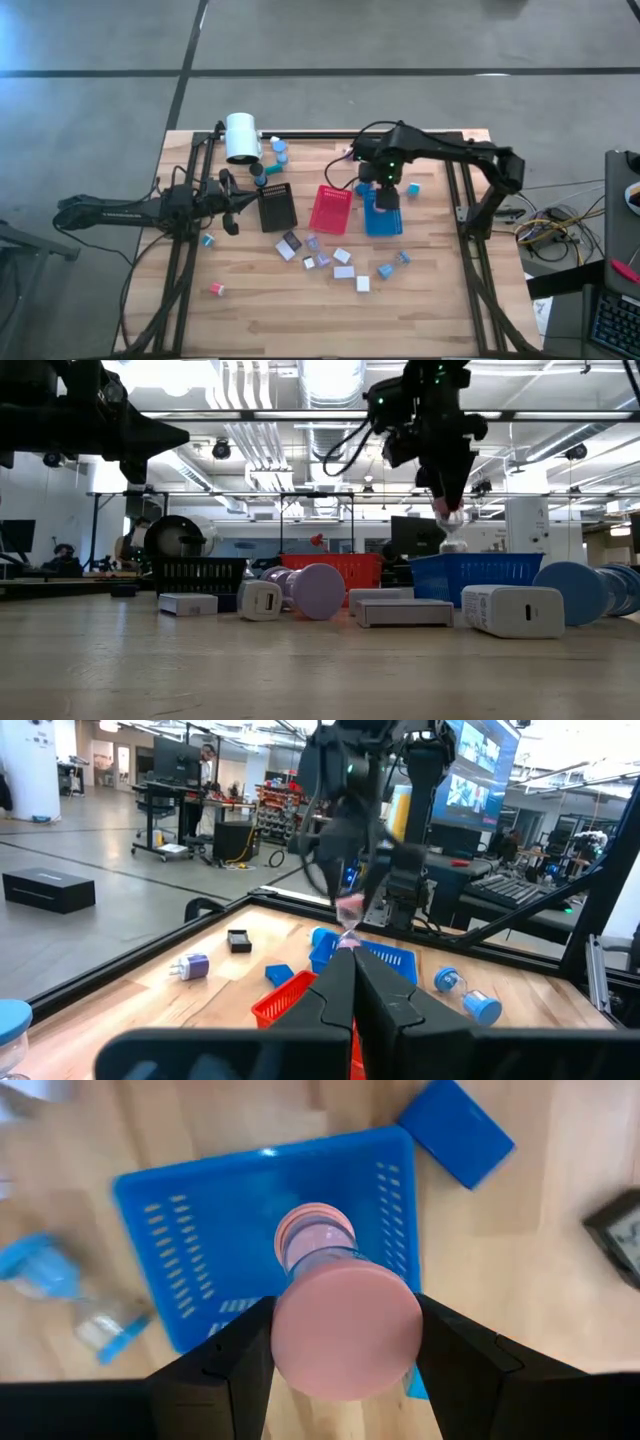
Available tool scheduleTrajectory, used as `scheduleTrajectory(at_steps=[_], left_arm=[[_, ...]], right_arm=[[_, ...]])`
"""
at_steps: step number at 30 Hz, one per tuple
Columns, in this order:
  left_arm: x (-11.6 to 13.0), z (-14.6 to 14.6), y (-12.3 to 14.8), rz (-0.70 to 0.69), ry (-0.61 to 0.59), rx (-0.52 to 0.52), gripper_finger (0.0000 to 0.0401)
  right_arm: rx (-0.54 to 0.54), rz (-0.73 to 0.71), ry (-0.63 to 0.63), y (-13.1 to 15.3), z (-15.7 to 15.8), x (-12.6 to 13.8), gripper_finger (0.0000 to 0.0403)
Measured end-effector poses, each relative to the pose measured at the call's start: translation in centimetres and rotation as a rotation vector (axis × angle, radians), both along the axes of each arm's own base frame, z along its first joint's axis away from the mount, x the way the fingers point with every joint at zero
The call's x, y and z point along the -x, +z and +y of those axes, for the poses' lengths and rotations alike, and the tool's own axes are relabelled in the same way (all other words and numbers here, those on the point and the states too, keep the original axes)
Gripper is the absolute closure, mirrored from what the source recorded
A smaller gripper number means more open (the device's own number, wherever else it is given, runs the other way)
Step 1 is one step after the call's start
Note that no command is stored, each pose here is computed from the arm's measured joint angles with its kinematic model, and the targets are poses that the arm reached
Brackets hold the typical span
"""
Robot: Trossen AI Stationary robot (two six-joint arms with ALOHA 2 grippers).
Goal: Pick & Place Office items
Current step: Put the pink hourglass into the blue bin
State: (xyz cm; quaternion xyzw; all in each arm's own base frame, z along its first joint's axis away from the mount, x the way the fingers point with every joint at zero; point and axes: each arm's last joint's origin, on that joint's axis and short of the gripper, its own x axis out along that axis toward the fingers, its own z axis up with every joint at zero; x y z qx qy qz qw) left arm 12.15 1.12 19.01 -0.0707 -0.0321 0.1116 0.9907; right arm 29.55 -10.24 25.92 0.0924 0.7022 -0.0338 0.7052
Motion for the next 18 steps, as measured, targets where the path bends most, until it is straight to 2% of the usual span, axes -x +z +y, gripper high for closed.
scheduleTrajectory(at_steps=[18], left_arm=[[0.0,0.0,-0.1,0.006,-0.003,0.004,0.0396]], right_arm=[[0.082,0.031,-0.134,-3.6,-1.0,-2.5,0.0209]])
